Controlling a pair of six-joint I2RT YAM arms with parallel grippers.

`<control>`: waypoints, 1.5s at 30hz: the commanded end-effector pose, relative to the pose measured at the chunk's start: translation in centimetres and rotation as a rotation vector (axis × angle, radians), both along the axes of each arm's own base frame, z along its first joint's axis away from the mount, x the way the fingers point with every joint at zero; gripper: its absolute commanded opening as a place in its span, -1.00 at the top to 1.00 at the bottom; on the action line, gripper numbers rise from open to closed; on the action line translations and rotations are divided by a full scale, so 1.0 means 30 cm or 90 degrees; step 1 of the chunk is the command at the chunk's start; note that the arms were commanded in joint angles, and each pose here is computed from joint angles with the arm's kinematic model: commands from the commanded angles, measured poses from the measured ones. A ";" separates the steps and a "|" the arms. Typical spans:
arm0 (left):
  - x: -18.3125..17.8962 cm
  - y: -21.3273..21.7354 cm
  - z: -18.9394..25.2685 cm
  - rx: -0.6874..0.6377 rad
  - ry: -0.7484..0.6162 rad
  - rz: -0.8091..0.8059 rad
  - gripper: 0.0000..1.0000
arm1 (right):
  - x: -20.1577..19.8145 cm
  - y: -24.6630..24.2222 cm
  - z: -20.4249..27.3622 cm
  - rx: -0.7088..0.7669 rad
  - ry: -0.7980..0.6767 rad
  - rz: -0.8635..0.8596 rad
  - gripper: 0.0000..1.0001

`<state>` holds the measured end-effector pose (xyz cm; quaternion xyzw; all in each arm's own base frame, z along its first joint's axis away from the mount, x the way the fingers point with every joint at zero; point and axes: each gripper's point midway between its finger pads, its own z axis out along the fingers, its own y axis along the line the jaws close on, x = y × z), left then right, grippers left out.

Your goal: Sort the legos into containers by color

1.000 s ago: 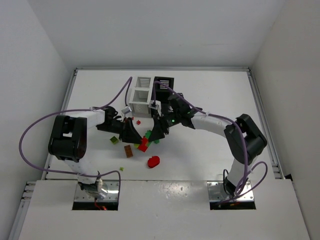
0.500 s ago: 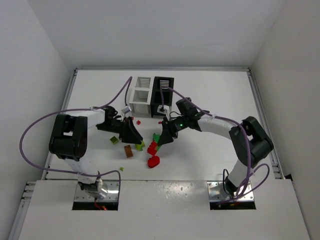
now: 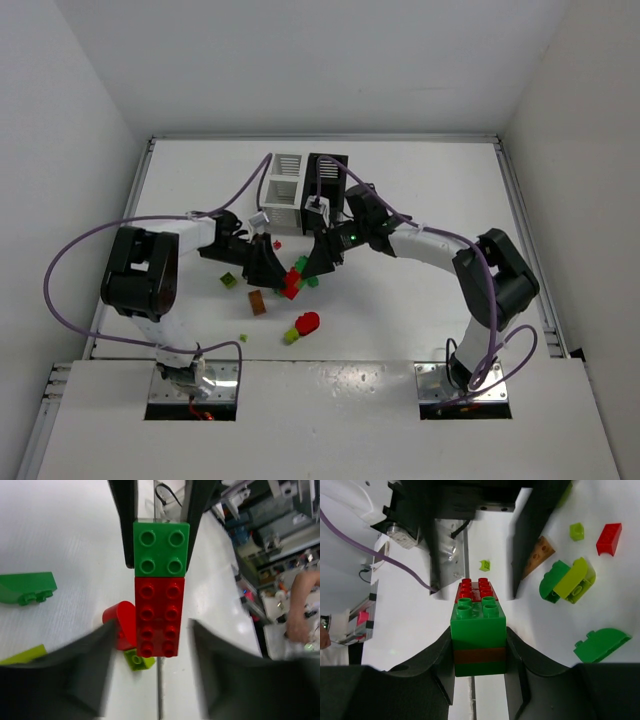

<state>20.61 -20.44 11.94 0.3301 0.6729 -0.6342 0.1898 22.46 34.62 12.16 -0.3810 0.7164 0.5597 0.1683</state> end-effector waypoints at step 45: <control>0.070 -0.027 0.090 -0.065 -0.047 -0.005 -0.67 | -0.073 0.078 0.034 0.032 -0.055 0.105 1.00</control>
